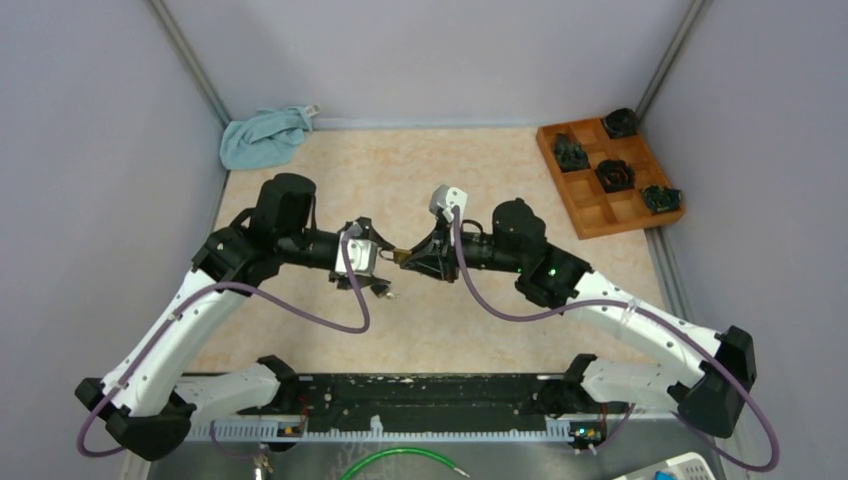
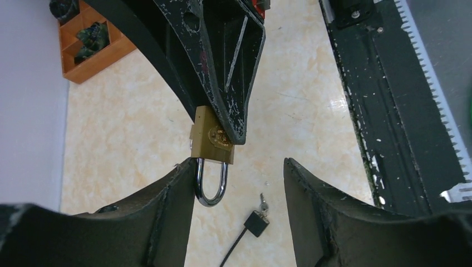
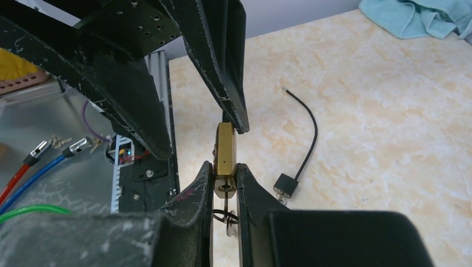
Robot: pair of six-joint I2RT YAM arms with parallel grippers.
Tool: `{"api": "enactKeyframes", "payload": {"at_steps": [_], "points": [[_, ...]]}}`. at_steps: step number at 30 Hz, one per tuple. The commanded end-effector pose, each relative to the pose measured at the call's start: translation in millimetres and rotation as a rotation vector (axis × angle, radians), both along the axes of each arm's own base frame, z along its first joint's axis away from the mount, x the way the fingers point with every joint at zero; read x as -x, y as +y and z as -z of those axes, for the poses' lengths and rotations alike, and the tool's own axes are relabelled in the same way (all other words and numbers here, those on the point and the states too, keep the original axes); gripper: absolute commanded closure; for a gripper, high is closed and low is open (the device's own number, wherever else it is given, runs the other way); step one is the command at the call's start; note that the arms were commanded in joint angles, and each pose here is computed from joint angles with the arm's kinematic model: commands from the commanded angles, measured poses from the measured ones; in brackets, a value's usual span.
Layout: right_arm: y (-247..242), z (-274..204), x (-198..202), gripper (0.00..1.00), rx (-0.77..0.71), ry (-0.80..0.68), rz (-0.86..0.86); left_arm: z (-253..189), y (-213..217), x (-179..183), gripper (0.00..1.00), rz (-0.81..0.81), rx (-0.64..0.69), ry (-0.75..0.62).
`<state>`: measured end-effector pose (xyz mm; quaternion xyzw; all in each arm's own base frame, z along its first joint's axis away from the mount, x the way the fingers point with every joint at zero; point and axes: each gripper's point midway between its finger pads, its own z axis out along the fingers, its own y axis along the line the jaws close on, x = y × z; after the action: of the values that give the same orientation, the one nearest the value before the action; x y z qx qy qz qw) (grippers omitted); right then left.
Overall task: Unlock with the key
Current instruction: Unlock the lock.
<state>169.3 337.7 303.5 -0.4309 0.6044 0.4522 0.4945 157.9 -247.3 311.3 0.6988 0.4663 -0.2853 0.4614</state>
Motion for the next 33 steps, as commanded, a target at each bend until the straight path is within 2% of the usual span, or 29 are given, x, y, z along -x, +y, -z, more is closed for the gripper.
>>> {"api": "enactKeyframes", "payload": {"at_steps": [1, 3, 5, 10, 11, 15, 18, 20, 24, 26, 29, 33], "points": [[5.0, -45.9, 8.5, 1.0, -0.074, -0.126, -0.071, -5.1, -2.4, 11.8, 0.37, 0.009, 0.026, 0.094], [7.3, -47.1, 9.8, 1.0, -0.062, -0.143, -0.074, -2.6, -3.5, 11.3, 0.38, 0.005, 0.021, 0.116], [9.9, -48.3, 11.0, 1.0, -0.042, -0.166, -0.074, 0.9, -5.1, 11.0, 0.44, 0.005, 0.013, 0.144], [16.2, -41.5, 14.2, 1.0, 0.029, -0.203, -0.081, 1.5, -5.6, 10.3, 0.77, 0.018, 0.001, 0.14], [16.5, -41.4, 15.3, 1.0, 0.035, -0.209, -0.083, 2.3, -5.5, 10.1, 0.8, 0.021, -0.002, 0.135], [18.1, -39.0, 12.9, 1.0, 0.063, -0.234, -0.062, 5.7, -3.6, 14.4, 0.83, 0.051, -0.025, 0.141], [17.2, -41.0, 10.7, 1.0, 0.066, -0.244, -0.046, 7.6, -3.3, 19.1, 0.97, 0.067, -0.034, 0.167], [16.6, -44.9, 9.1, 0.93, 0.053, -0.24, -0.029, 8.5, -3.2, 18.8, 1.0, 0.066, -0.036, 0.168], [10.5, -52.7, 8.8, 0.59, 0.015, -0.222, 0.01, 7.7, -3.1, 18.7, 1.0, 0.061, -0.029, 0.165], [1.9, -59.2, 11.7, 0.48, -0.008, -0.22, 0.029, 6.1, -3.0, 16.3, 1.0, 0.042, -0.02, 0.16], [-13.9, -69.1, 20.2, 0.41, -0.047, -0.217, 0.044, 4.0, -1.4, 13.9, 1.0, 0.013, -0.01, 0.161], [-33.5, -68.1, 21.3, 0.41, -0.061, -0.171, 0.06, 5.7, -0.2, 12.4, 1.0, -0.021, -0.006, 0.191]]}}
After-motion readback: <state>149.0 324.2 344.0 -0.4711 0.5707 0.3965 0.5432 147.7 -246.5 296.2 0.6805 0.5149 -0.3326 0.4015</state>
